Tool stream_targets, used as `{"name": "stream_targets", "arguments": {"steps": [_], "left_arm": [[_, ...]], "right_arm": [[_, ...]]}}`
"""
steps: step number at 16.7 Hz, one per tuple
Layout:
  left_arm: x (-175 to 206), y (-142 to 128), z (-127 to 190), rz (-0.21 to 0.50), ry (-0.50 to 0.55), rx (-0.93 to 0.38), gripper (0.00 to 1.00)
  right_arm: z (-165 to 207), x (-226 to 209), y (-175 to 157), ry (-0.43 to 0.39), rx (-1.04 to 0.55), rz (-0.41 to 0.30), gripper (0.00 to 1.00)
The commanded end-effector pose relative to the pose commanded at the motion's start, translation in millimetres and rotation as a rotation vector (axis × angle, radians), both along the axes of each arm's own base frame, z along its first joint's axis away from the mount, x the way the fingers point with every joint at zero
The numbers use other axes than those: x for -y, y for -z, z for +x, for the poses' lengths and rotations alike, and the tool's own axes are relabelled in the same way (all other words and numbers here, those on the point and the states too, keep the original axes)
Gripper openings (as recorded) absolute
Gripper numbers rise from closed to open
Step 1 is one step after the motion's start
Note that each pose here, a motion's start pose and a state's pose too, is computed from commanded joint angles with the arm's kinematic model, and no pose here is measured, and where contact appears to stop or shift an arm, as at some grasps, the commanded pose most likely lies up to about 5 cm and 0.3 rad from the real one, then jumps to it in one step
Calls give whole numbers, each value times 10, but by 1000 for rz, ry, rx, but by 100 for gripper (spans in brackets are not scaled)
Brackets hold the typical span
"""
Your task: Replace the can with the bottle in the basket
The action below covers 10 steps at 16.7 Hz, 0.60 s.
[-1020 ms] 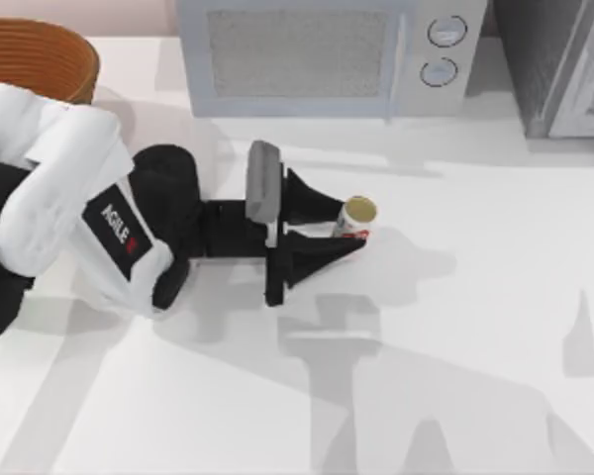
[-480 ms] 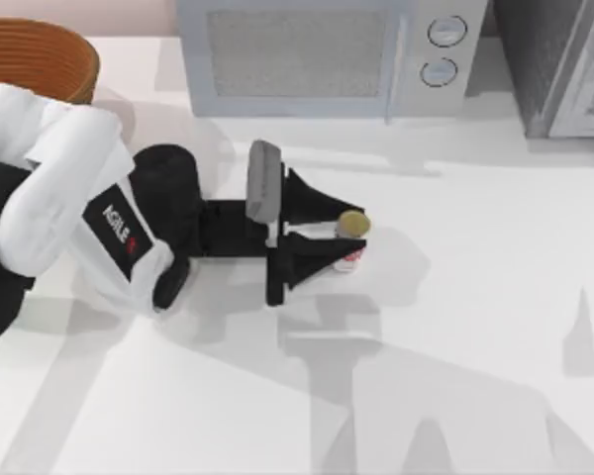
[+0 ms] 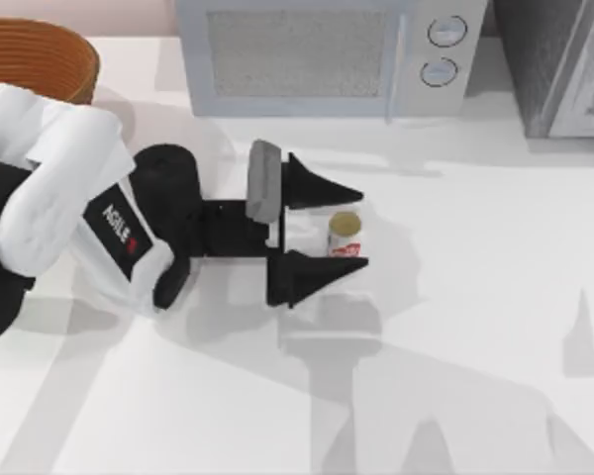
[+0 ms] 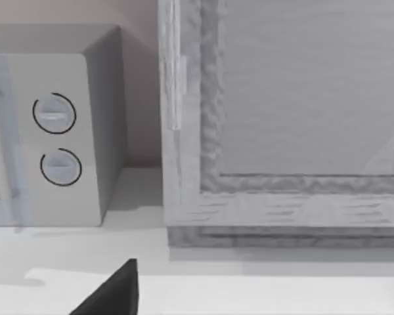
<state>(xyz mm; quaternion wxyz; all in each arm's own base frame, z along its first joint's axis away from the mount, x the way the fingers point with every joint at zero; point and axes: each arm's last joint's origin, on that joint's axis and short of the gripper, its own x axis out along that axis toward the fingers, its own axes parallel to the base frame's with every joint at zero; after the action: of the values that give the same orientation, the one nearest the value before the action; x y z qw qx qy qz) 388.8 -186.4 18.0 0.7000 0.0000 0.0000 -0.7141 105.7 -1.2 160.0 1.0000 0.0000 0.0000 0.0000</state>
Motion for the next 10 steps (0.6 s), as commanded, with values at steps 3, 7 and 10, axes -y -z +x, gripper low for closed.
{"name": "stream_targets", "arguments": {"steps": [3, 7, 10], "left_arm": [[0, 0, 0, 0, 0, 0, 100], [-14, 1, 6, 0, -4, 0, 100], [-140, -128, 25, 13, -79, -35, 100]], "right_arm": [[0, 0, 0, 0, 0, 0, 100], [0, 0, 0, 0, 0, 0, 100], [0, 0, 0, 0, 0, 0, 100]]}}
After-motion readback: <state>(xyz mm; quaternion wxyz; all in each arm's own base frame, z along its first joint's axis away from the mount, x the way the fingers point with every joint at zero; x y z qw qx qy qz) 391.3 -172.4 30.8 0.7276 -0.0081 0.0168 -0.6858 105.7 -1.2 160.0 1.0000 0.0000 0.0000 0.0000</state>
